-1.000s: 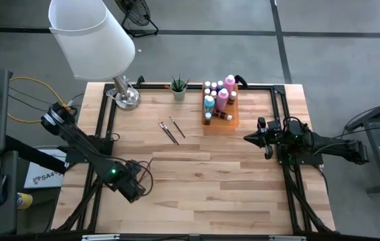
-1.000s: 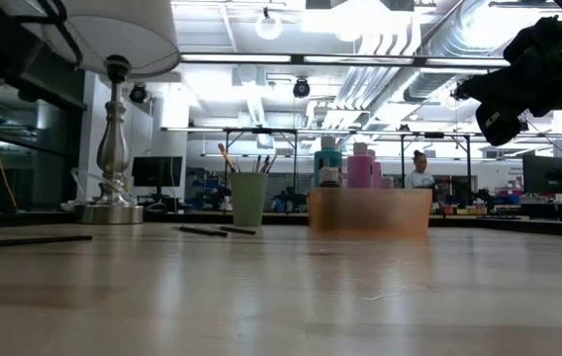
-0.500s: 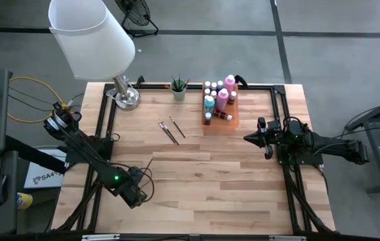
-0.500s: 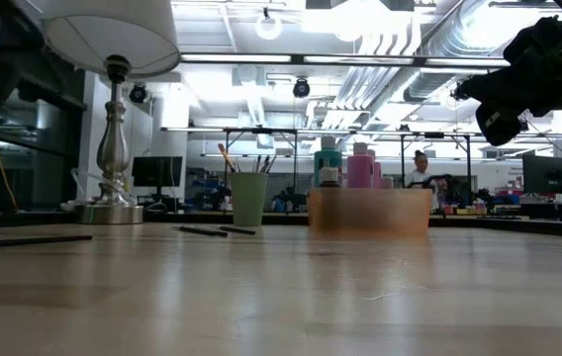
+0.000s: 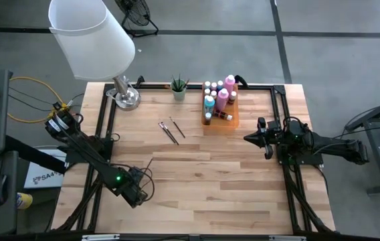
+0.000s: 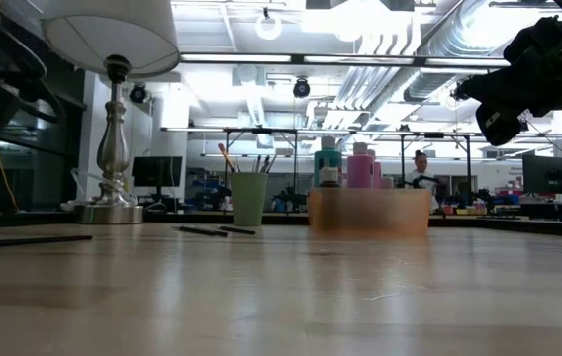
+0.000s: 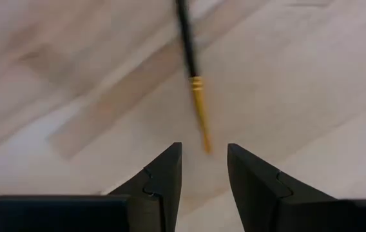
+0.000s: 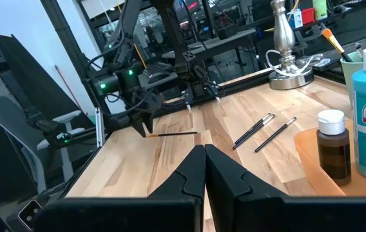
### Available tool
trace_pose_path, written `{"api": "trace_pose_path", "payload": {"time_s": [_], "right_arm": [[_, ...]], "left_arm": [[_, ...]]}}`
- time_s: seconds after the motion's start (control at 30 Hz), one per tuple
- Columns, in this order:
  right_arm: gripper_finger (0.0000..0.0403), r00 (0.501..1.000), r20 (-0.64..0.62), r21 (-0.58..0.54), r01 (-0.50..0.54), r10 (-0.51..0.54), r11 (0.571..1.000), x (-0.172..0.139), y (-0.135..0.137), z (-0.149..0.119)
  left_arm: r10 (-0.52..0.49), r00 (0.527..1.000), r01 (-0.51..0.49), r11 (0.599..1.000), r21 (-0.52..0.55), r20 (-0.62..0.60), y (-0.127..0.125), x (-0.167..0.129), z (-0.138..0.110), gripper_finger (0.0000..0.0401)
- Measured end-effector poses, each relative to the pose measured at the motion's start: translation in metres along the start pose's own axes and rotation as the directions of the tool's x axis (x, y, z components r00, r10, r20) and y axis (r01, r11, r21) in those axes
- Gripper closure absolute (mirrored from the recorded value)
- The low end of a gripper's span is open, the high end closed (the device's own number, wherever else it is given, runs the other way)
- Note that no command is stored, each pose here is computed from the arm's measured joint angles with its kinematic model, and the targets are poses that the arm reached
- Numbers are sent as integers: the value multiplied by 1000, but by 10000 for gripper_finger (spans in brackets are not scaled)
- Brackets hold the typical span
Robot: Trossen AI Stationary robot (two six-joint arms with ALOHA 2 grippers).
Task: Pick & Place Paint Supplies
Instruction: Put the yellow paint brush into the green cup
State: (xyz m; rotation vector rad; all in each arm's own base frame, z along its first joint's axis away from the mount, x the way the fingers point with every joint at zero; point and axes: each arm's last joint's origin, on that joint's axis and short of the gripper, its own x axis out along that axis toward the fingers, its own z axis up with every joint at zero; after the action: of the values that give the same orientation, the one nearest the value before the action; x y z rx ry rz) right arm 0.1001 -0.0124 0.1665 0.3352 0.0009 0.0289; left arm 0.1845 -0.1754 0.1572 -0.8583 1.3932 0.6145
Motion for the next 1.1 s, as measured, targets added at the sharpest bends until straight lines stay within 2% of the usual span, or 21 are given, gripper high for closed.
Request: {"api": "trace_pose_path", "payload": {"time_s": [0.27, 0.63, 0.77, 1.0, 1.1], "right_arm": [[401, 1000, 0, 0, 0, 0, 1000, 0, 0, 0], [401, 1000, 0, 0, 0, 0, 1000, 0, 0, 0], [401, 1000, 0, 0, 0, 0, 1000, 0, 0, 0], [401, 1000, 0, 0, 0, 0, 1000, 0, 0, 0], [401, 1000, 1, 0, 0, 0, 1000, 0, 0, 0]], "left_arm": [[25, 1000, -25, 1000, 9, 2, -4, 14, -1, 282], [47, 999, -48, 999, 8, 22, -3, 15, 0, 284], [55, 998, -56, 998, 9, 27, -2, 16, 0, 310], [65, 997, -68, 996, 63, 36, -1, 16, 1, 389], [63, 997, -66, 994, 90, 39, -1, 16, 1, 397]]}}
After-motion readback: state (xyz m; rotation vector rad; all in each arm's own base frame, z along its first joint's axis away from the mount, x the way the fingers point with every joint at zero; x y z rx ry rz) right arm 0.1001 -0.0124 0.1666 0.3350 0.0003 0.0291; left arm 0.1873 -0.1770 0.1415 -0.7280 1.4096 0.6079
